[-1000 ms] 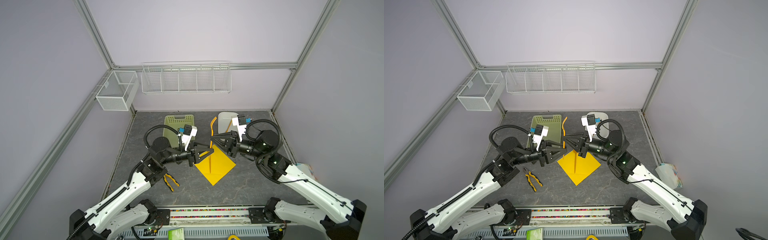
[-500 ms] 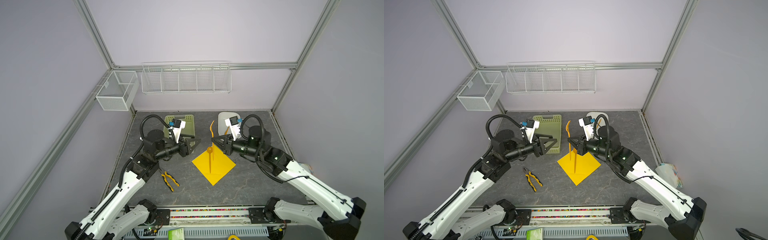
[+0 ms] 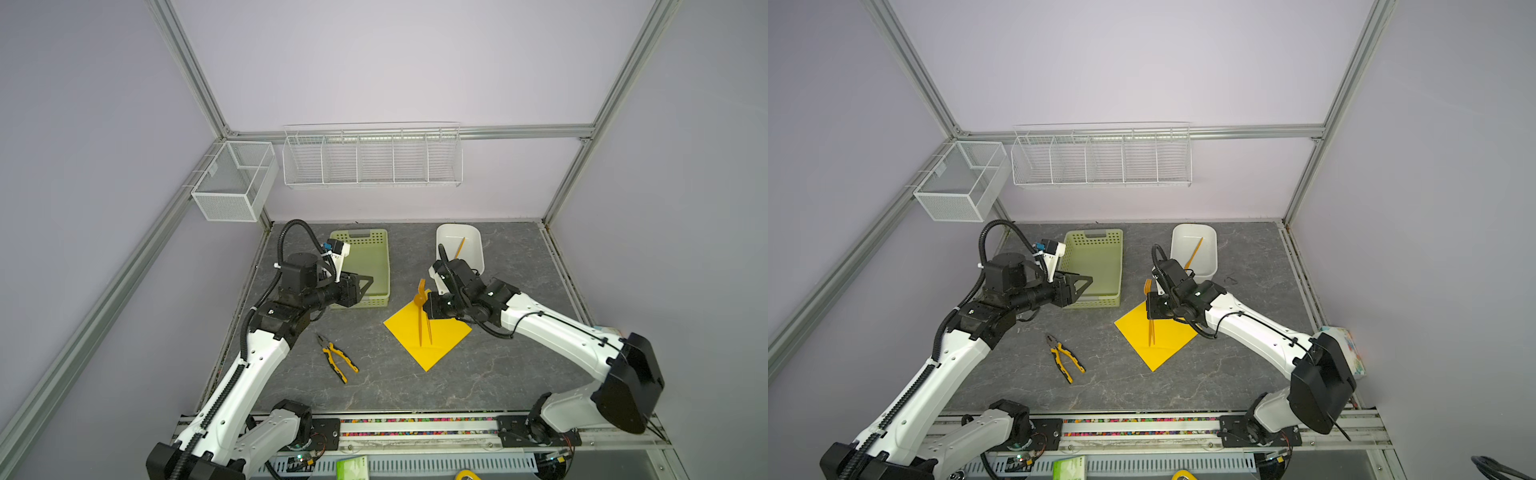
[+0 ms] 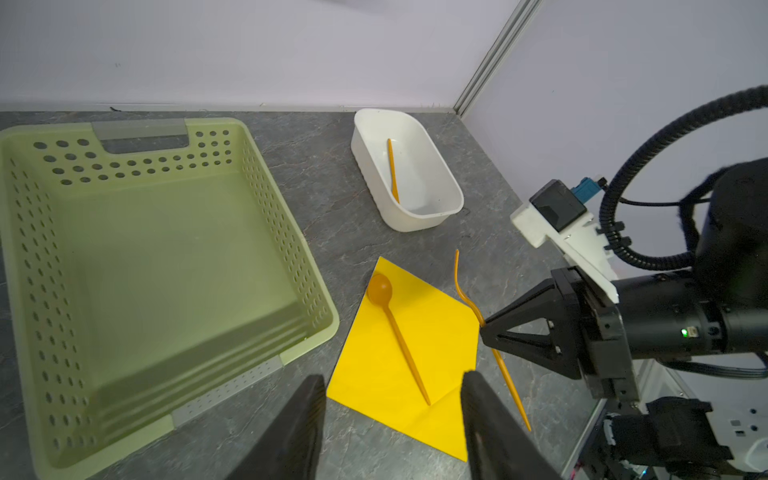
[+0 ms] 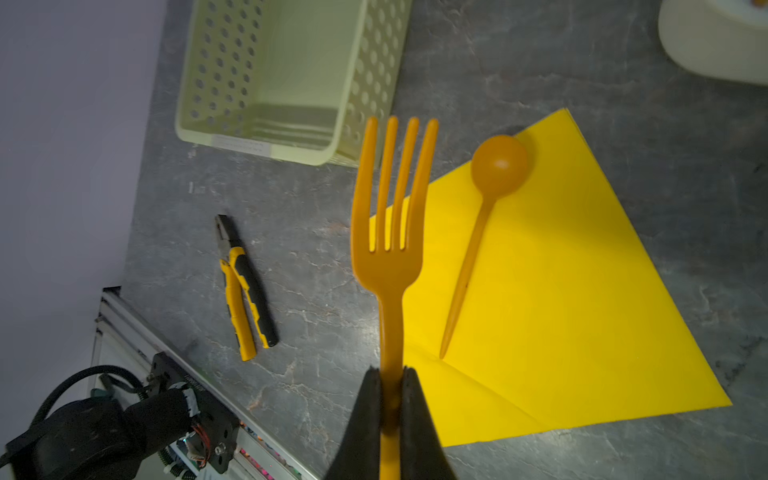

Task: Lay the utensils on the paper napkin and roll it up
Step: 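Lower the fork beside the spoon with the right gripper while left gripper withdraws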

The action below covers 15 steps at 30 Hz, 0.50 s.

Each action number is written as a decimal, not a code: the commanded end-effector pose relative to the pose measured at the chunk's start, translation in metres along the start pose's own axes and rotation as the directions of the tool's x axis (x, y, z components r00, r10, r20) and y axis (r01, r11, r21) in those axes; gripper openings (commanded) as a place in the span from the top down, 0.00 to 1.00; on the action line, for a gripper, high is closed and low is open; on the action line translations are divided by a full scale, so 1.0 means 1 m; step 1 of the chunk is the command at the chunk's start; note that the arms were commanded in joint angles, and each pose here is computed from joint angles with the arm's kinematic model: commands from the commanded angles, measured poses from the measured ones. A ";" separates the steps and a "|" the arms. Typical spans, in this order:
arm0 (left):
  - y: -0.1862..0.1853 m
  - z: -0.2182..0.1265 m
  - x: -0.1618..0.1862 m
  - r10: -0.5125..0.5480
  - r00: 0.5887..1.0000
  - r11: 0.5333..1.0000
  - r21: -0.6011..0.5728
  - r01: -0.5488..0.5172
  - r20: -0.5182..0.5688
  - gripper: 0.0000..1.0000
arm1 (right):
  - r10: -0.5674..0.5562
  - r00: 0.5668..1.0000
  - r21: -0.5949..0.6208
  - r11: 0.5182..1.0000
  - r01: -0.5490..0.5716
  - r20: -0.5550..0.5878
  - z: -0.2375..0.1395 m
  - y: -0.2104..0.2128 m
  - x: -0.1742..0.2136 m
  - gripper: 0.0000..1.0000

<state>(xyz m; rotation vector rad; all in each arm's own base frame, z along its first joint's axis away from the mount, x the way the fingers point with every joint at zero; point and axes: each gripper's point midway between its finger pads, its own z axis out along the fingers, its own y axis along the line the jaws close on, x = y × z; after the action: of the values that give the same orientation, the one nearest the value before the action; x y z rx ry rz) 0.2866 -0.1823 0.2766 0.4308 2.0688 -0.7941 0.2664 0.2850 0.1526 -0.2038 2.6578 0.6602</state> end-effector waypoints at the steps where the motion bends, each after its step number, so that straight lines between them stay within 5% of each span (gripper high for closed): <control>1: 0.020 0.004 0.011 0.050 0.998 0.995 -0.084 -0.054 -0.049 0.47 | 0.099 0.995 0.118 0.989 -0.094 -0.031 0.017 -0.024 0.008 0.93; 15: 0.053 0.014 0.026 -0.056 0.995 0.972 -0.232 0.035 -0.087 0.51 | 0.167 0.976 0.329 0.937 -0.115 -0.136 0.067 -0.078 0.006 0.93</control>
<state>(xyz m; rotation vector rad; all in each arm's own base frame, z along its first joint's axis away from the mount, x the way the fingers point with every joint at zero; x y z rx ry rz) 0.3050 -0.1608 0.2401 0.3474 2.2004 -0.6109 0.2959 0.2614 0.0698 -0.0317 2.8729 0.3079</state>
